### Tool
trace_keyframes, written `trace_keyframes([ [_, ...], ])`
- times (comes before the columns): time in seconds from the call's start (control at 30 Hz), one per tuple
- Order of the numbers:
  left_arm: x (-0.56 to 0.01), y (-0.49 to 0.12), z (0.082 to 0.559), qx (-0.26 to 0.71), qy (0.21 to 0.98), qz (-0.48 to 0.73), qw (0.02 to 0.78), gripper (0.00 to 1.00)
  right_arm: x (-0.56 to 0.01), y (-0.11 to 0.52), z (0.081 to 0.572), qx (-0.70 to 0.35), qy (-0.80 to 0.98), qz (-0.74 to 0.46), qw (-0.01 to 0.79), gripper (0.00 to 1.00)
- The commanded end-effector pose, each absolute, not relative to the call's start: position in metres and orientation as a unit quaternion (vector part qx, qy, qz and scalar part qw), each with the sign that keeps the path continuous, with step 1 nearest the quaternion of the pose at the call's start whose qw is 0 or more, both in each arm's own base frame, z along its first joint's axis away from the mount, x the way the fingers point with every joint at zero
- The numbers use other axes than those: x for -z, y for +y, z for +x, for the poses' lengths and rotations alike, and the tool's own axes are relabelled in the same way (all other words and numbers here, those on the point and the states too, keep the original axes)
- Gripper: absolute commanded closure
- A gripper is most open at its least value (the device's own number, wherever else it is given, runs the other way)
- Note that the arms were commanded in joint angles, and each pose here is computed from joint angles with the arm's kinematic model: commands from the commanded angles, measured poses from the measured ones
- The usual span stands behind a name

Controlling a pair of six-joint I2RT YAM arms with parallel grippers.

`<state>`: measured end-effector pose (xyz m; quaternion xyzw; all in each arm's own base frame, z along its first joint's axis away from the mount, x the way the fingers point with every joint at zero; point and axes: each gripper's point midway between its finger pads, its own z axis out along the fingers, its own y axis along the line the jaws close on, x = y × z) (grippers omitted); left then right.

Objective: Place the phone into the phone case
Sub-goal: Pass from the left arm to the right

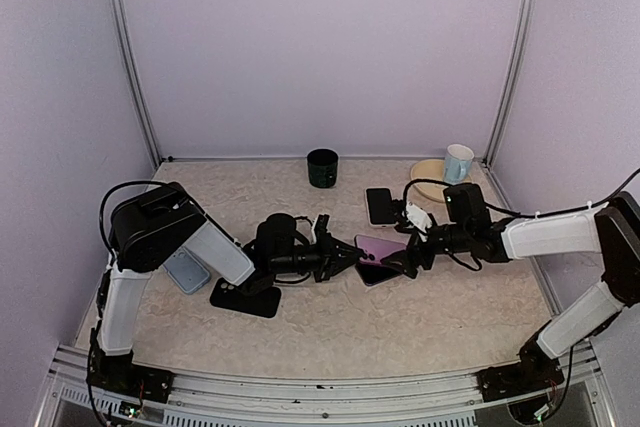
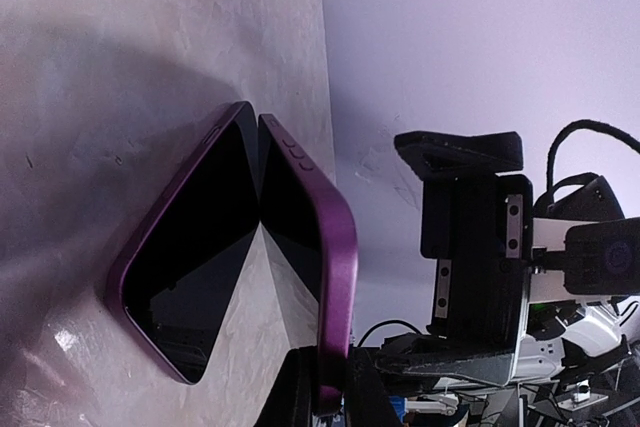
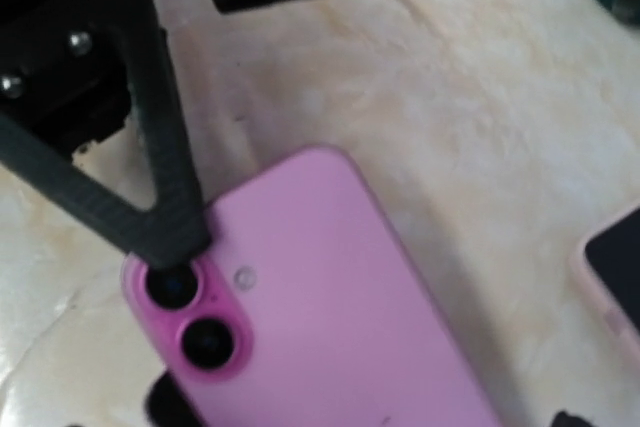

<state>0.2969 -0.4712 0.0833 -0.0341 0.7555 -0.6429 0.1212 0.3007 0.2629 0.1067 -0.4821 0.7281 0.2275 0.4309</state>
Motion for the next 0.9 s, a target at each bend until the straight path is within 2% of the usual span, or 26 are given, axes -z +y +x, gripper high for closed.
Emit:
trace_keyframes([
  [0.0, -0.092, -0.470, 0.296, 0.653, 0.746, -0.019, 0.129, 1.00, -0.107, 0.274, 0.309, -0.206, 0.697, -0.537, 0.429, 0.00],
  [0.2, -0.091, -0.469, 0.294, 0.652, 0.748, -0.020, 0.127, 1.00, -0.074, 0.274, 0.306, -0.196, 0.691, -0.594, 0.362, 0.00],
  [0.87, -0.093, -0.466, 0.292, 0.654, 0.746, -0.019, 0.123, 1.00, -0.065, 0.284, 0.310, -0.190, 0.631, -0.666, 0.350, 0.00],
])
